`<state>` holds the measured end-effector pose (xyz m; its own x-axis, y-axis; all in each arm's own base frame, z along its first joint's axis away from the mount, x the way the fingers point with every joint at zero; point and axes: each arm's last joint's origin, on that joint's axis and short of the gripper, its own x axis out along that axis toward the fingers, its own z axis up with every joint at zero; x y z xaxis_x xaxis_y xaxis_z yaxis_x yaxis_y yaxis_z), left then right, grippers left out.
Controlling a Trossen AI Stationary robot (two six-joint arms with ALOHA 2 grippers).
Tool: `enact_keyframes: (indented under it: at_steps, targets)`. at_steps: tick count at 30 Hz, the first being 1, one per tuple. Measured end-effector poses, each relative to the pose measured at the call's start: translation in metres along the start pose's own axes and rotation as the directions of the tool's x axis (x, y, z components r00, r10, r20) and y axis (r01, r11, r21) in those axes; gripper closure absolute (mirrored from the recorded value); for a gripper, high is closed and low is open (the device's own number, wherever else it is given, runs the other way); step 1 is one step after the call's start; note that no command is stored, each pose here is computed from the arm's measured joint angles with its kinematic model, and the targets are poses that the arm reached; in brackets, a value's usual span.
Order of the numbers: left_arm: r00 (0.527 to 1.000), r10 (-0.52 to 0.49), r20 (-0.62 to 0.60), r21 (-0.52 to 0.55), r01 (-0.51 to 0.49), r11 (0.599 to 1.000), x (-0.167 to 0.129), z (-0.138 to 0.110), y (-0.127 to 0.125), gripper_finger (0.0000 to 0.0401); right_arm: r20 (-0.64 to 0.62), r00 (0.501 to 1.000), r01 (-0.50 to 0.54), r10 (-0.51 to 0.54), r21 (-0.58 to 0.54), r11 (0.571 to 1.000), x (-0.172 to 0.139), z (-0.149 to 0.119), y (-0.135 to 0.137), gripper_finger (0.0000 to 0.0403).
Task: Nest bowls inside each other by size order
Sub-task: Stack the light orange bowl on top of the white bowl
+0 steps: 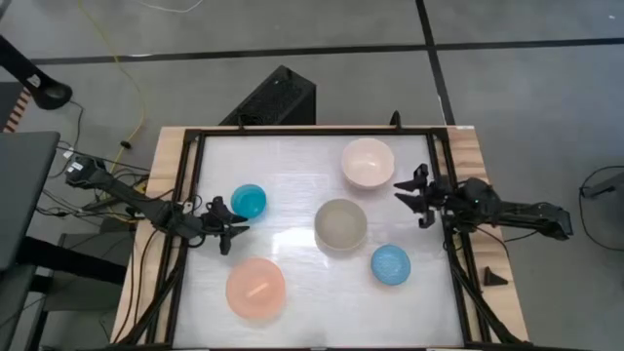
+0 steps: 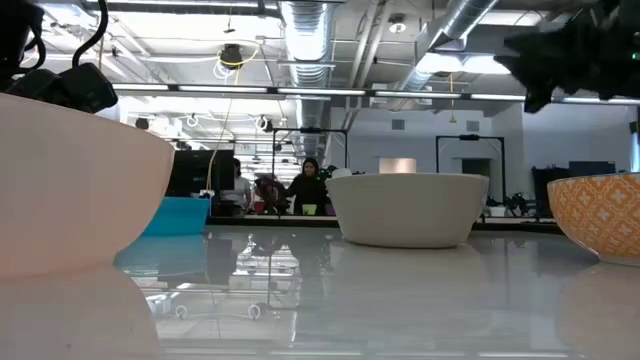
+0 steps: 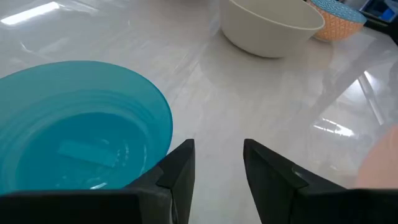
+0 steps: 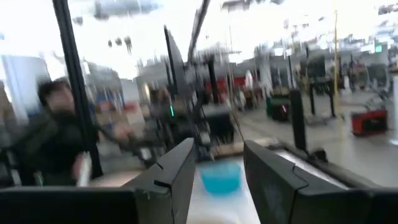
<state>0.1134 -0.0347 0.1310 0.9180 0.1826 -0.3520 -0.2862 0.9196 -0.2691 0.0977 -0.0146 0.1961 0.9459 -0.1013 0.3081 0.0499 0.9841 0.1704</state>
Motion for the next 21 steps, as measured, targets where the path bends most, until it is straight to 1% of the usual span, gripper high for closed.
enact_keyframes:
  at_steps: [4,8,11,14,17,19,21]
  targets:
    - [1.000,0.000,0.000,0.000,0.000,1.000,0.000,0.000,0.000,0.0276,0.124,0.992,-0.025,0.025,0.001,1.000,-0.001,0.014,0.003,0.0233]
    - [1.000,0.000,0.000,0.000,0.000,1.000,0.000,0.000,0.000,0.0276,0.124,0.991,-0.057,0.050,0.048,0.997,0.007,0.030,0.008,0.0234]
    - [1.000,0.000,0.000,0.000,0.000,1.000,0.000,0.000,0.000,0.0276,0.066,0.996,-0.068,0.064,0.057,0.996,0.022,0.038,0.013,0.0235]
    - [1.000,0.000,-0.001,0.000,0.000,1.000,0.000,0.000,0.000,0.0276,-0.025,0.996,-0.082,0.084,0.051,0.995,0.047,0.045,0.020,0.0235]
    - [1.000,0.000,0.000,0.000,0.000,1.000,0.000,0.000,0.000,0.0276,-0.117,0.986,-0.118,0.120,0.023,0.993,0.081,0.049,0.030,0.0235]
    - [1.000,0.000,0.000,0.000,0.000,1.000,0.000,0.000,0.000,0.0276,-0.184,0.971,-0.156,0.152,-0.006,0.988,0.108,0.047,0.040,0.0235]
    - [1.000,0.000,0.000,0.000,0.000,1.000,0.000,0.000,0.000,0.0276,-0.225,0.956,-0.205,0.189,-0.051,0.977,0.135,0.045,0.053,0.0235]
